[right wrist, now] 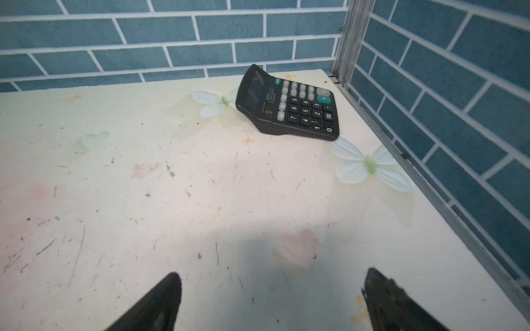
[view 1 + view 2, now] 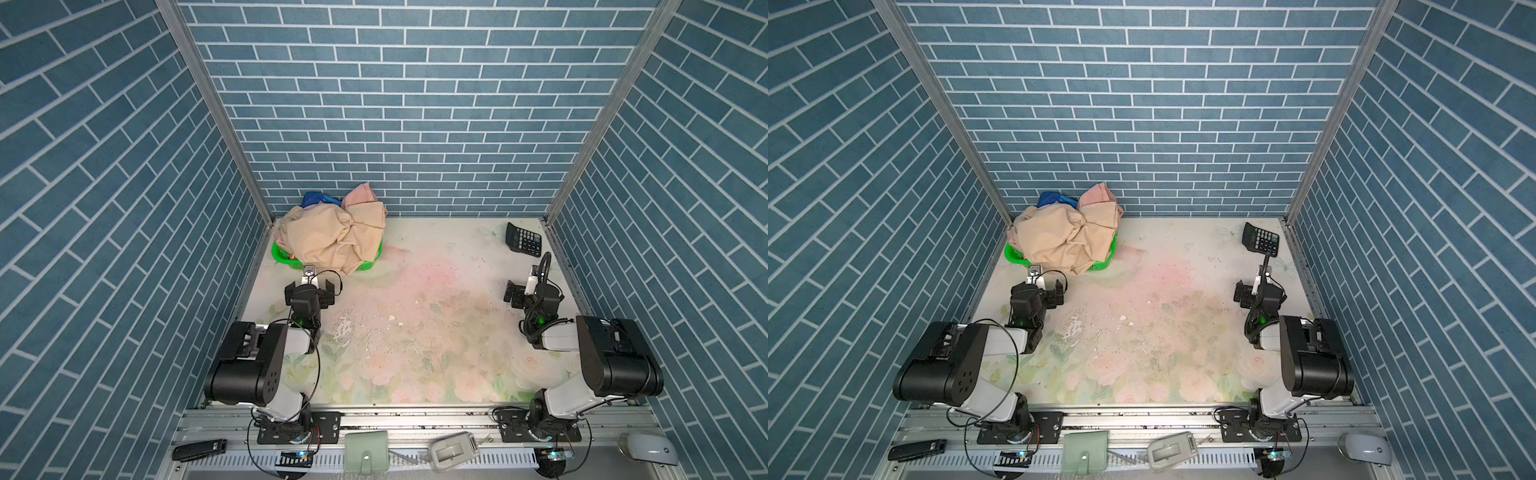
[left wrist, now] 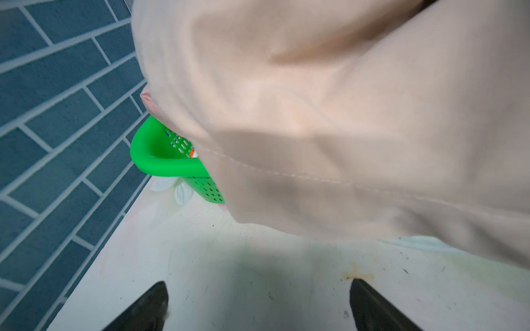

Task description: Fold and stack the shorts

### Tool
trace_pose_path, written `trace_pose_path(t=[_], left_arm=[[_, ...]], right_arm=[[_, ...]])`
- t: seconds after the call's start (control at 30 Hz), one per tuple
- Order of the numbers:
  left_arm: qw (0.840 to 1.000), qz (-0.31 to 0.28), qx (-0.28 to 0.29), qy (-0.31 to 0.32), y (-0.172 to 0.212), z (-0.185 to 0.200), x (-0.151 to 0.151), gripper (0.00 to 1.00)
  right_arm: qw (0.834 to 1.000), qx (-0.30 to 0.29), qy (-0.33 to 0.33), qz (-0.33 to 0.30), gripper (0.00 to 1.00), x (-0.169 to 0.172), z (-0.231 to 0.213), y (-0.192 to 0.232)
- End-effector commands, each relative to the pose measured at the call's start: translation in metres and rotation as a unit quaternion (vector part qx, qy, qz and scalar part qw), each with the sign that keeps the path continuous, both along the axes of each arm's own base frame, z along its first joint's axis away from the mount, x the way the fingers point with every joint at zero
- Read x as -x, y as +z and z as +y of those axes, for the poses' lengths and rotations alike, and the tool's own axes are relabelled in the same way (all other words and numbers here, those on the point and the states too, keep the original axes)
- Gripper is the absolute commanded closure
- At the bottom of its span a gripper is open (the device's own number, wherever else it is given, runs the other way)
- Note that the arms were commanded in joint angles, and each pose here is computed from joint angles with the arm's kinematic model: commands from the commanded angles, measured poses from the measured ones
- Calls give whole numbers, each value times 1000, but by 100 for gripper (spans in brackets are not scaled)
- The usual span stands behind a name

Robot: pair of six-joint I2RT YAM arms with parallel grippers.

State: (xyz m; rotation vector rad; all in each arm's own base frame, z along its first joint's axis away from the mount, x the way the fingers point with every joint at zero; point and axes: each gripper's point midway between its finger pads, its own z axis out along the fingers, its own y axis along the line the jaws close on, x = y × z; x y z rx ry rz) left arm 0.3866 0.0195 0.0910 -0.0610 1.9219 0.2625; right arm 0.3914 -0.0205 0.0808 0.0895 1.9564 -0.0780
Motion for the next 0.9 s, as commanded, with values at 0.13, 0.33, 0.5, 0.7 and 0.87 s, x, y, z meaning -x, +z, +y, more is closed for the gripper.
trace_pose_path(t=[0.13,0.33,0.5,0.7,0.87], left_arm=[[1000,-8,6,-2,6,0,-4,0],[1000,-7,9,-1,5,1,-4,0],[1000,-9,9,0,6,1,-4,0],[998,-26,14,51,15,18,6,0],[996,-78,4,46,26,14,23,0]], right_arm=[[1000,11,6,-8,1,-3,0,8],[1000,4,-2,-7,1,-3,-5,8],[1000,4,-2,-7,1,-3,-5,8],[999,8,-38,0,1,-2,-17,17],[997,8,-73,-8,1,10,-27,47]])
